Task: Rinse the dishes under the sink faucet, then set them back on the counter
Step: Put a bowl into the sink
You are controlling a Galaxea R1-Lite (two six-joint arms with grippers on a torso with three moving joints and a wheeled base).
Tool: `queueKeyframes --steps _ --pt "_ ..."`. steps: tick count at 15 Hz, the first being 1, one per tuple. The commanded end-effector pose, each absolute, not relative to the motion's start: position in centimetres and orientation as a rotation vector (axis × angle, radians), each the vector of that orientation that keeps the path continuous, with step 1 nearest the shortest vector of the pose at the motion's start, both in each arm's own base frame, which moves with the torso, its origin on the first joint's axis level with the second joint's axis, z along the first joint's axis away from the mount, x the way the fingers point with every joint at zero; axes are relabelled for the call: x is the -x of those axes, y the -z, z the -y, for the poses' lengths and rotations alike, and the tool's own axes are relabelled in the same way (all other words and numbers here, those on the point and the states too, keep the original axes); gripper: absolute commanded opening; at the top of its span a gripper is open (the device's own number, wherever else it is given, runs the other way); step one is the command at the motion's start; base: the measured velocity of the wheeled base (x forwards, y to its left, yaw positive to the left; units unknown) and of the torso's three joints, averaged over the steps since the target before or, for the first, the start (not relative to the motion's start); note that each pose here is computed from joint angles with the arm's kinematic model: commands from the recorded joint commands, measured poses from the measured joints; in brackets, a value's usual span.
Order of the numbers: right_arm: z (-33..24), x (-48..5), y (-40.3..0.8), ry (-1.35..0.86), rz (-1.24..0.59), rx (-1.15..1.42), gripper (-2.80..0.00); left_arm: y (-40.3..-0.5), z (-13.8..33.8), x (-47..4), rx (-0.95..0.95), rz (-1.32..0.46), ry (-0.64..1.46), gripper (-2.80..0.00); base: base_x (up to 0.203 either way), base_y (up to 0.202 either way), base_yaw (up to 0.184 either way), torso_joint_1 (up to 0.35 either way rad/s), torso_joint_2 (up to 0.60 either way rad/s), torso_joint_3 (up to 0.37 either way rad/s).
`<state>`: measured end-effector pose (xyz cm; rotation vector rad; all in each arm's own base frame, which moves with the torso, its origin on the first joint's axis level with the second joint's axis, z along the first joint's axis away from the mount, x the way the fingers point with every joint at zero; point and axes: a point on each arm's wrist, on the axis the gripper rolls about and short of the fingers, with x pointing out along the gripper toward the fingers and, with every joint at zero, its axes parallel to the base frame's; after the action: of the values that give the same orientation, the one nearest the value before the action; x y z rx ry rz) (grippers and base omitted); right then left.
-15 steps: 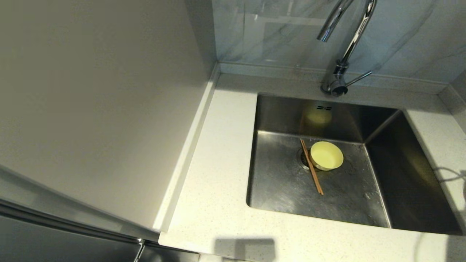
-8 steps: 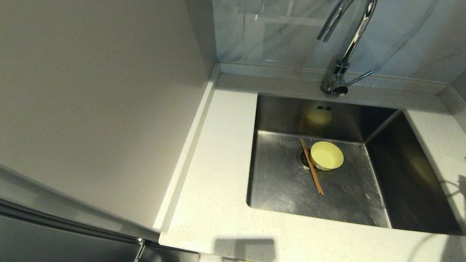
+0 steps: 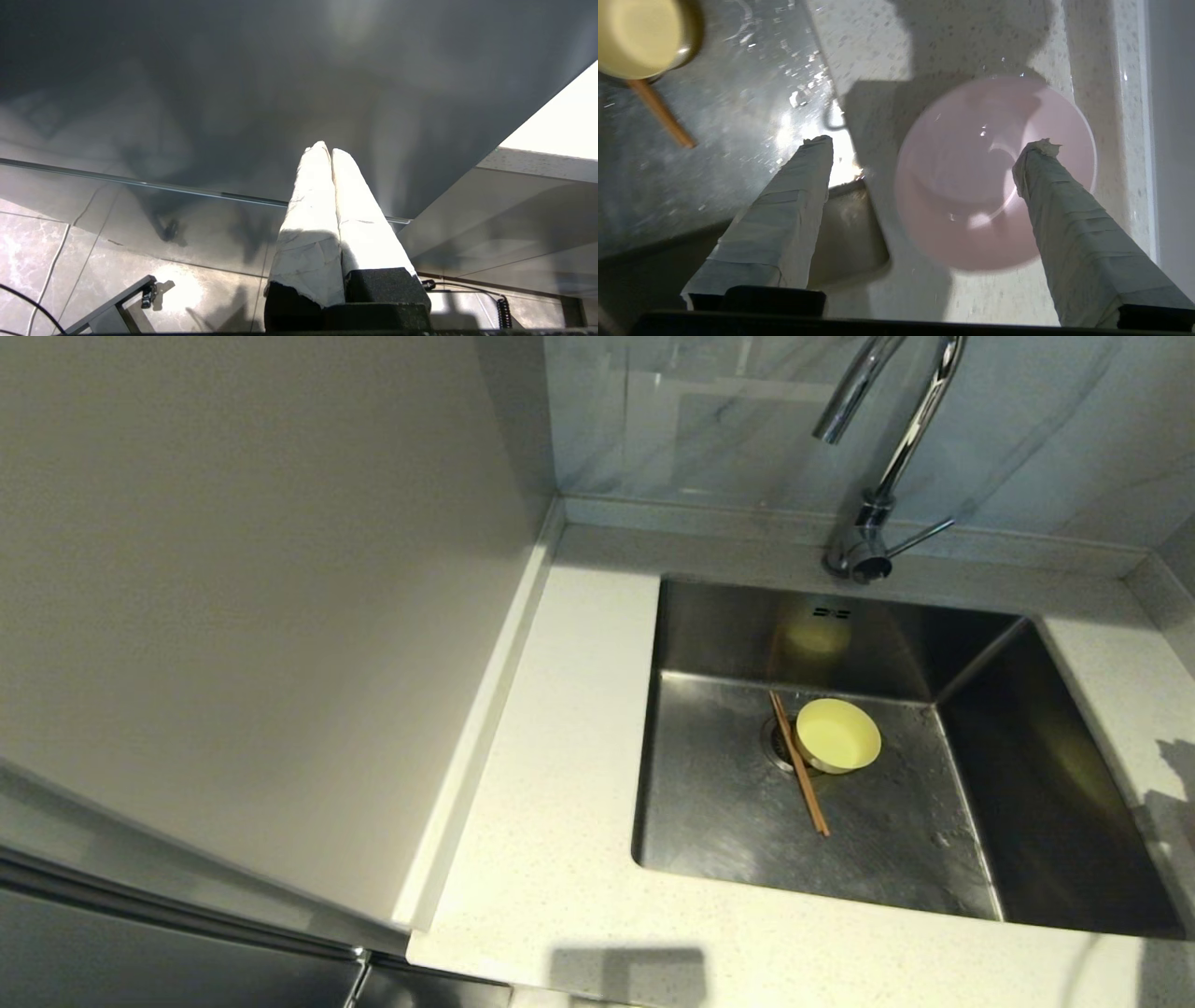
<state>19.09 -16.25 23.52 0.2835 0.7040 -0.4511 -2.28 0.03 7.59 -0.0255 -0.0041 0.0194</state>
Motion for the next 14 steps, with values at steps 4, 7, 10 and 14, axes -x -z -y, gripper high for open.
queueKeyframes --steps 4,7,10,14 --pt "17.9 -22.3 -19.4 0.456 -0.805 -0.329 -2.8 -7.6 0.0 2.3 0.026 0.008 -0.02 -2.8 0.0 0.0 0.0 0.0 0.0 0.0" --pt "18.5 -23.1 -17.8 0.458 -0.818 -0.333 -2.8 -7.6 0.0 2.3 0.026 0.008 -0.02 -2.8 0.0 0.0 0.0 0.0 0.0 0.0" --pt "18.7 -23.3 -17.6 0.456 -0.817 -0.333 -2.8 -7.6 0.0 2.3 0.026 0.008 -0.02 -2.8 0.0 0.0 0.0 0.0 0.0 0.0" --pt "18.0 -22.6 -19.0 0.453 -0.79 -0.32 -2.8 -7.6 0.0 2.3 0.026 0.008 -0.02 -2.8 0.0 0.0 0.0 0.0 0.0 0.0"
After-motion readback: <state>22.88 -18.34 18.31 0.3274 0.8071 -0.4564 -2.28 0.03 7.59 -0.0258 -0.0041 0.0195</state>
